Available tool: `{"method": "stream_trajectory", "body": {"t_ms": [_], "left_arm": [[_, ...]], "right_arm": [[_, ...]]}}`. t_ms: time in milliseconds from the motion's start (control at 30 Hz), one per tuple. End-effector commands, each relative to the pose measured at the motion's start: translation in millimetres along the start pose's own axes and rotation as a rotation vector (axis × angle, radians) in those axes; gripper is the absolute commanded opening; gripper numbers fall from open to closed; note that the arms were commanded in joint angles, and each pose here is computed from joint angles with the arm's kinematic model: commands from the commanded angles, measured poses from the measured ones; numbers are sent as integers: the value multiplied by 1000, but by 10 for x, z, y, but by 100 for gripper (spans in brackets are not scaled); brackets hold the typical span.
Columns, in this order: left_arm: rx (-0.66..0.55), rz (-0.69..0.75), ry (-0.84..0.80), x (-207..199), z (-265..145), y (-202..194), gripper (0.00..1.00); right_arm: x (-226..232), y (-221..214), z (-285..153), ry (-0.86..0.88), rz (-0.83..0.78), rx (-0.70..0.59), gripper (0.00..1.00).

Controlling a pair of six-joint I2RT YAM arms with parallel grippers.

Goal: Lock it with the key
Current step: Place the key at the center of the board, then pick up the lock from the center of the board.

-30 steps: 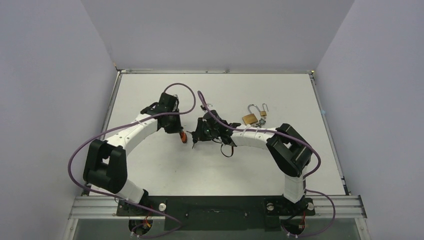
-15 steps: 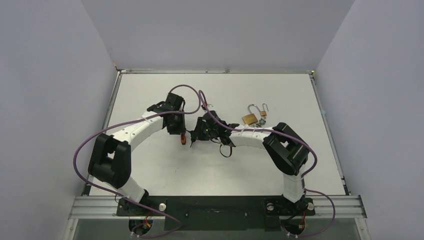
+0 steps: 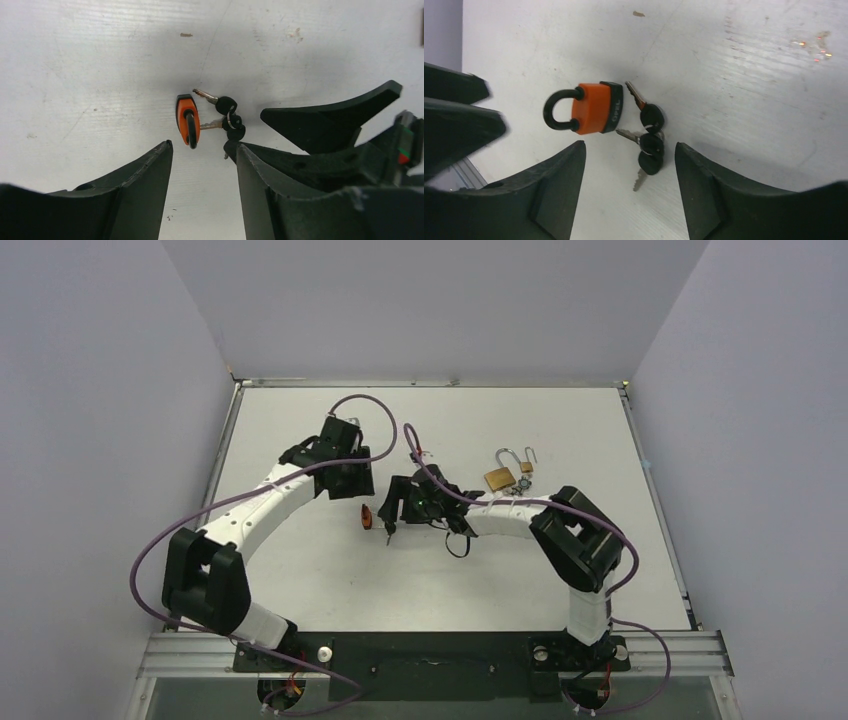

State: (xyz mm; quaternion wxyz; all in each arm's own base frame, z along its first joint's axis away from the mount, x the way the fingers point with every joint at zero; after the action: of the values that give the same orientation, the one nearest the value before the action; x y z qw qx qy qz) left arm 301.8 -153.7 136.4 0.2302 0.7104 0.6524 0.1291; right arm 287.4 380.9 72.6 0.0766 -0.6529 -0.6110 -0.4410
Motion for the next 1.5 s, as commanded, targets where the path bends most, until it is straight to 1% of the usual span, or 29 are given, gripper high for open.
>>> {"method": "stream_trajectory", "body": {"t_ms": [0, 33, 67, 100, 300, 333, 400, 467, 600, 667, 733, 767, 867, 1000, 1167, 1400, 1433, 1467], "left_arm": [[-185, 1, -44, -67, -536, 432, 49], [-192, 3, -58, -81, -576, 450, 50], [-213, 4, -70, -97, -654, 488, 51], [-220, 7, -89, -120, -694, 499, 51], [-293, 21, -183, -245, -985, 616, 55], [-305, 23, -198, -263, -1037, 631, 55], [-319, 28, -234, -311, -1106, 646, 56], [-329, 32, -268, -359, -1163, 652, 56], [-348, 43, -310, -407, -1253, 658, 57], [-349, 49, -330, -431, -1288, 648, 59], [-355, 54, -353, -457, -1333, 644, 60], [-360, 56, -360, -464, -1355, 646, 60], [-365, 62, -381, -490, -1396, 643, 61], [-358, 70, -405, -522, -1411, 614, 61], [-359, 74, -411, -515, -1443, 583, 62], [-369, 80, -424, -531, -1495, 607, 62], [-369, 78, -427, -537, -1494, 612, 62], [-370, 78, -428, -541, -1497, 622, 62]], "right_arm": [[119, 431, -352, 69, 6, -121, 66], [3, 517, -411, 44, 20, -144, 67], [7, 592, -539, 37, 25, -165, 68], [-97, 706, -671, -6, 36, -198, 68], [-809, 1199, -1286, -335, 87, -390, 68], [-913, 1268, -1358, -383, 77, -422, 69], [-1134, 1398, -1498, -462, 84, -451, 69], [-1433, 1573, -1647, -537, 130, -488, 69], [-1859, 1803, -1824, -664, 166, -534, 66], [-2018, 1900, -1849, -713, 147, -522, 65], [-2115, 1981, -1770, -719, 101, -459, 64], [-2165, 2018, -1691, -734, 89, -420, 62], [-2368, 1972, -1535, -794, 23, -305, 59], [-2467, 1980, -1434, -810, -14, -272, 58], [-2563, 2057, -1385, -794, 11, -223, 56], [-2663, 2059, -1277, -797, -15, -114, 54], [-2718, 2016, -1246, -797, -7, -84, 53], [-2689, 2044, -1215, -767, -4, -75, 50]]}}
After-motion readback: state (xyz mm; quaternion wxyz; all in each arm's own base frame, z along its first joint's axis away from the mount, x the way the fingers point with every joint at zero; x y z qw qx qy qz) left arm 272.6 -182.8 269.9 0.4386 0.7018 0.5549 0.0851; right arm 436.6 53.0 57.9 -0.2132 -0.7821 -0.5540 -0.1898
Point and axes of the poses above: each gripper's point midway between its finger pads, its own z axis out along the fingers, its own x axis along the line the jaws close on, y = z × x, the point moved 3 cm from there along -z, back along the fingers, and after that the axes turned 10 degrees about z, right-handed, at the moved point
